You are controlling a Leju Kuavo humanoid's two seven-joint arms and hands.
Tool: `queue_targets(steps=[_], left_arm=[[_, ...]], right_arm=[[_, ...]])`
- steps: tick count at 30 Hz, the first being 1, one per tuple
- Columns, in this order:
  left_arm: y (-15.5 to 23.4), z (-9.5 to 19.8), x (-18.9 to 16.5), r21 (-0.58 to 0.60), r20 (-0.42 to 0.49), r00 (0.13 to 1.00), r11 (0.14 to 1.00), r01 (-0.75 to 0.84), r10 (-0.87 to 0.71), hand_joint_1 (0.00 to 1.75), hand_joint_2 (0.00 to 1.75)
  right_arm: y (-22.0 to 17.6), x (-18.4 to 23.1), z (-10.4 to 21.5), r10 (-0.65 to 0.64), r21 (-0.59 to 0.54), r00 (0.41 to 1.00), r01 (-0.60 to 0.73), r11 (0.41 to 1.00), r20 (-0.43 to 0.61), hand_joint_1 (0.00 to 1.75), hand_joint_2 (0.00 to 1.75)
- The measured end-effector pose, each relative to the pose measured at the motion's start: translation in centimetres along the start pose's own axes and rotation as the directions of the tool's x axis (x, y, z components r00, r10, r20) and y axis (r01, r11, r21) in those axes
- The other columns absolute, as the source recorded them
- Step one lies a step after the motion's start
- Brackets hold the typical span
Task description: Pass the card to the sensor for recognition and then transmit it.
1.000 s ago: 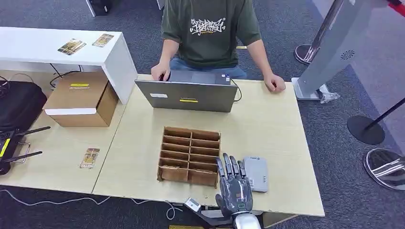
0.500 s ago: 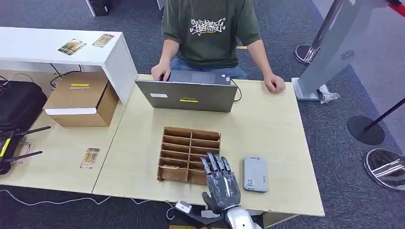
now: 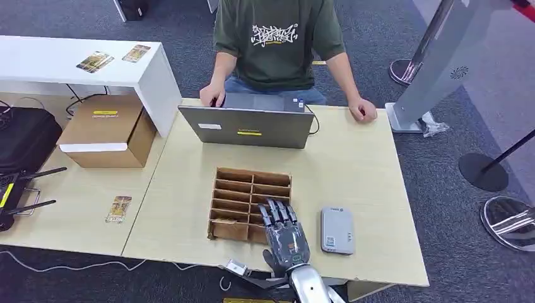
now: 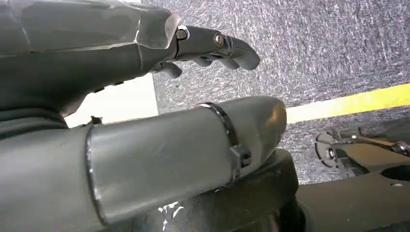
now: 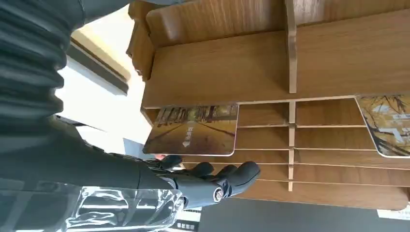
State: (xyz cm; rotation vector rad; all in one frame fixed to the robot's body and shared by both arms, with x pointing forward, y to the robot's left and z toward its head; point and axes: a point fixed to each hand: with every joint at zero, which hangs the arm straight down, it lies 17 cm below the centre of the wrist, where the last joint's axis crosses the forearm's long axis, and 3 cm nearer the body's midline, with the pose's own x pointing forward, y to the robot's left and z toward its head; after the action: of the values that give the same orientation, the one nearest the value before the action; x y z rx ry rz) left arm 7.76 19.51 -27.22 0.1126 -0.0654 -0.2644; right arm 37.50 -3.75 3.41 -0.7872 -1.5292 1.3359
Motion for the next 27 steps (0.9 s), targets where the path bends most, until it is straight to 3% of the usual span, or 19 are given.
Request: queue_targets(steps=[15,27], left_arm=[[0.0,-0.1,-0.5,0.002,-0.005,1.000,1.000,0.002,-0.002,0.00,0.00],[0.0,0.0,-0.5,0.003,-0.012,1.000,1.000,0.007,-0.007,0.00,0.00]], right_arm=[[-4.6,0.0,-0.6,0.026,-0.106,0.999,-0.030,0.994,-0.043,0.00,1.75],[-4.9,-0.5,-0.4,0.016,-0.104,0.998,-0.023,0.994,-0.064,0.00,1.75]])
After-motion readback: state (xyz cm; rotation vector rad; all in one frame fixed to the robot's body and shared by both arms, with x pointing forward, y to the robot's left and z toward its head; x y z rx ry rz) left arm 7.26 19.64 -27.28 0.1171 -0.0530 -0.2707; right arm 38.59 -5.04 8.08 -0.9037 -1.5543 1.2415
